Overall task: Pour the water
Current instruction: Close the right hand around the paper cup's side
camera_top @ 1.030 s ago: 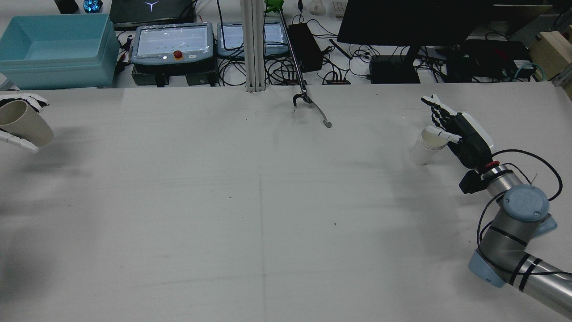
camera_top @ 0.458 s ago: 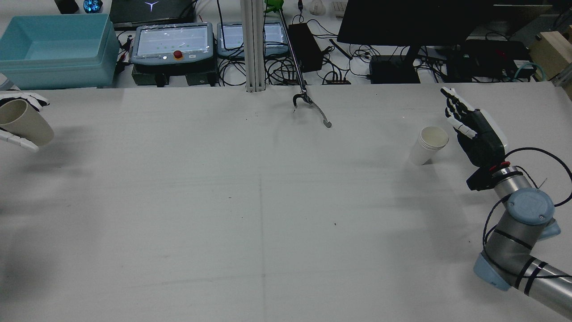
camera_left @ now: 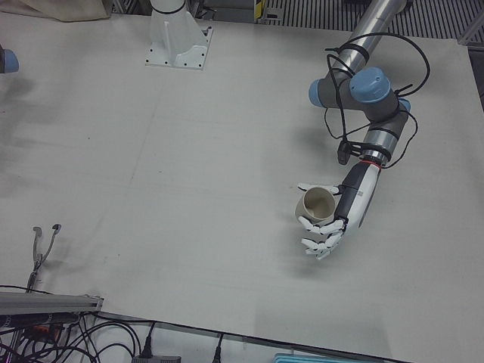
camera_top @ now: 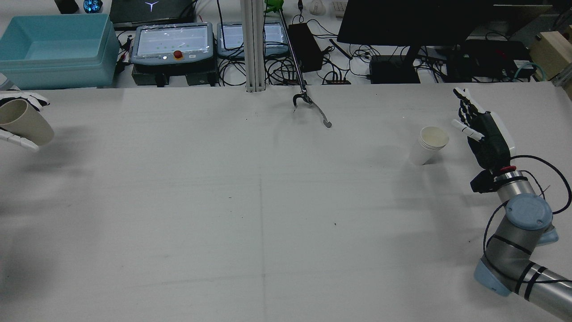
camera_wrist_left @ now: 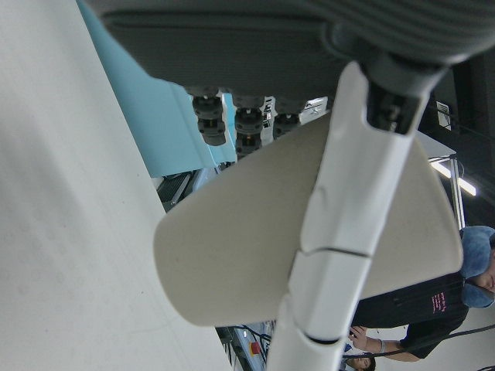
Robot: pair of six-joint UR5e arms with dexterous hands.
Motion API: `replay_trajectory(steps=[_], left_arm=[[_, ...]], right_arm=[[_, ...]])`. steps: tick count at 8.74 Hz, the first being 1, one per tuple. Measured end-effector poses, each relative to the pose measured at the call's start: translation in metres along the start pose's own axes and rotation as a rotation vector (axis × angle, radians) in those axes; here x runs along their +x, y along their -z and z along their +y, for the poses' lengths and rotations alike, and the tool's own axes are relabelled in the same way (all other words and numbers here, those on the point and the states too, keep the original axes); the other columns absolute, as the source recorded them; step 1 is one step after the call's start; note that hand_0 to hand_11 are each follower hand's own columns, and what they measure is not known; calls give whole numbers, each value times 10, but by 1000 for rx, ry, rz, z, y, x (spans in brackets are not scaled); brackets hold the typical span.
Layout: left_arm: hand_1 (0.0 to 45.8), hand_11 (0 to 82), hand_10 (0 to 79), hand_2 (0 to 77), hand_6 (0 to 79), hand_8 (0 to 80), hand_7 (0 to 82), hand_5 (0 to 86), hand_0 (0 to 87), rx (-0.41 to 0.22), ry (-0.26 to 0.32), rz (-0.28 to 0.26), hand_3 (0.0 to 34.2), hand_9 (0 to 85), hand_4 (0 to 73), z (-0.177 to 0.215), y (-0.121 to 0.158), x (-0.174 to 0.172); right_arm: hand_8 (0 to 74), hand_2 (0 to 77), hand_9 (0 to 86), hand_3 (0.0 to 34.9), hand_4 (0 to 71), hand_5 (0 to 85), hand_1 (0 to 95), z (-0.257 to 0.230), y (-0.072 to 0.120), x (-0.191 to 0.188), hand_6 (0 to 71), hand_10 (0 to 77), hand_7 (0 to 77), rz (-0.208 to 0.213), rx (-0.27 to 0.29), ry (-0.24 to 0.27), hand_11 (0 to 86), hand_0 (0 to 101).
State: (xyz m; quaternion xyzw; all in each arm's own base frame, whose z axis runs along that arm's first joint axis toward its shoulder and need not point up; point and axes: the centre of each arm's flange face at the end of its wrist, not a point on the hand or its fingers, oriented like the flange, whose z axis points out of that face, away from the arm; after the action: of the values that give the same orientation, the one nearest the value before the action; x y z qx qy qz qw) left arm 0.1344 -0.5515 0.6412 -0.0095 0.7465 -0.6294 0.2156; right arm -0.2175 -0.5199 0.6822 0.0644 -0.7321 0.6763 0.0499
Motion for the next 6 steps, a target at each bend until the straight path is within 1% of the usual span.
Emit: replay_trajectory(steps=[2,3,4,5,6], left_arm=[[245,136,82,22,175,147,404,376,801,2,0,4,0,251,491,-1,0,2],[251,136,82,22,175,147,404,376,801,2,0,5,0,251,491,-1,1,3],[251,136,82,16,175,147,404,376,800,2,0,5,0,251,491,-1,1,3],[251,136,82,16,175,147,404,376,801,2,0,6,0,251,491,-1,1,3],[245,136,82,16,175,147,404,376,800,2,0,8,0,251,491,-1,1,4]], right_arm=[[5,142,5,72,0,87,109,6,5,14,5,0,11,-14,2,41,5,381],[5,142,5,77,0,60,109,3,10,21,5,0,11,-18,11,57,5,382],[5,142,5,77,0,60,109,-4,16,27,5,0,11,-29,26,72,5,382],[5,142,5,77,0,60,82,-8,19,32,5,0,11,-43,37,79,5,379],[5,136,5,78,0,76,109,-6,19,38,5,0,11,-54,39,77,5,380]])
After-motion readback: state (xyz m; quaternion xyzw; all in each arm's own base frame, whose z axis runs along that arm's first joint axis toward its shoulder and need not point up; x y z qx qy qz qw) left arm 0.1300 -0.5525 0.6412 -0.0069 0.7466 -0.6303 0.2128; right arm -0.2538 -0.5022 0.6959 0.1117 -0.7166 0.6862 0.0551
